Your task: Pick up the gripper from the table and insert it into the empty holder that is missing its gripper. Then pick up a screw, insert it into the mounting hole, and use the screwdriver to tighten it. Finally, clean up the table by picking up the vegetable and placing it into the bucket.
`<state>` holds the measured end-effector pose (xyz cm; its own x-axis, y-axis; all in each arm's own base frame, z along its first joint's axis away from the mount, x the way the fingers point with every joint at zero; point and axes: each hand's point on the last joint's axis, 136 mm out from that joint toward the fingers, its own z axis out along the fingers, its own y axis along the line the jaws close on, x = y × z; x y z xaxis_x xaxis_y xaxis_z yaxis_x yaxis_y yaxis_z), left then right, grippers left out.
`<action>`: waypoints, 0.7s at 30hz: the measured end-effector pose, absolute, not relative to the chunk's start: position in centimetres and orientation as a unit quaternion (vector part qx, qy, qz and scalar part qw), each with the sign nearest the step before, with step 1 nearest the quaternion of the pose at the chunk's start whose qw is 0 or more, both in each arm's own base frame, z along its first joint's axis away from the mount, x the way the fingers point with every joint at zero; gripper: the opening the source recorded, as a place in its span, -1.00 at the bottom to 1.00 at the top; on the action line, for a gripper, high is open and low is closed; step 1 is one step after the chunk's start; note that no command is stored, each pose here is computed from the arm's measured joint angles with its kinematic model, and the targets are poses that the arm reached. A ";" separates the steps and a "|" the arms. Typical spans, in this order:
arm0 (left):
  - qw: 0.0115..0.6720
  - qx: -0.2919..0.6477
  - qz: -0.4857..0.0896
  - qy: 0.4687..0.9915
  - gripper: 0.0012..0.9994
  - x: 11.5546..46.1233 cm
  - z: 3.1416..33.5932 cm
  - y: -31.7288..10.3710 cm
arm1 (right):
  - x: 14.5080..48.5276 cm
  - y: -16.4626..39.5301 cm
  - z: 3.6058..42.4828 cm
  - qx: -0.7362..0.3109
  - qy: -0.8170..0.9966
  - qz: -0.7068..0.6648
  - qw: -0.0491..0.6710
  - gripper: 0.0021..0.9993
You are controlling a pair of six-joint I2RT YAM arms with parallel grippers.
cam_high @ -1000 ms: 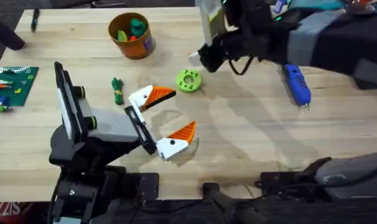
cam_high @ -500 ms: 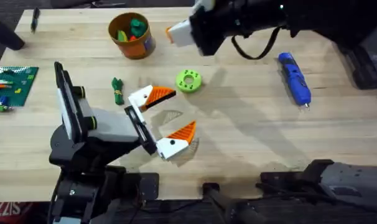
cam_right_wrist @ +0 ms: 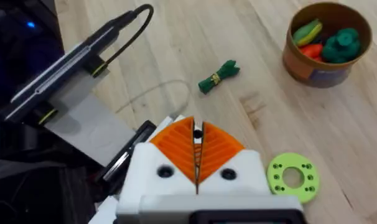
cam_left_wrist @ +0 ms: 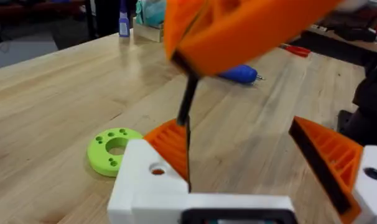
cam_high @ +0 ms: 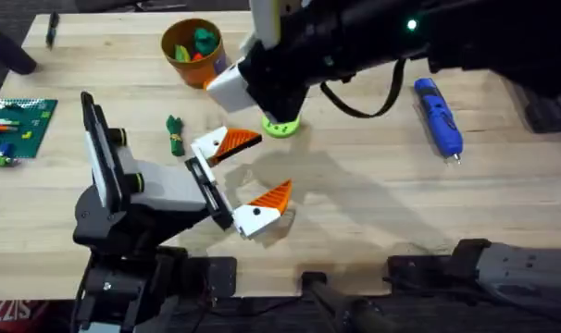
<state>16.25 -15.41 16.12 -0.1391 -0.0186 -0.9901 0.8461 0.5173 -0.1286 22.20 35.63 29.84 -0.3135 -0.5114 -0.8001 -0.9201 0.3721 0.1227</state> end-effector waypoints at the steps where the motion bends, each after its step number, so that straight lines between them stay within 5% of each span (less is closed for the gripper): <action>1: 0.575 0.316 -0.376 0.654 0.98 16.3 16.1 -15.4 | 22.0 35.7 29.8 -0.476 0.754 0.298 0.341 -0.99; 21: 0.575 0.316 -0.376 0.654 0.98 16.3 16.1 -15.4 | 18.9 36.8 28.9 -0.503 0.747 0.304 0.309 -0.99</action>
<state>16.25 -15.41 16.12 -0.1390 -0.0186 -0.9901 0.8460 0.5175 -0.1285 18.92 36.78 28.85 -0.3025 -0.5646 -0.7680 -0.9405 0.3077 0.1442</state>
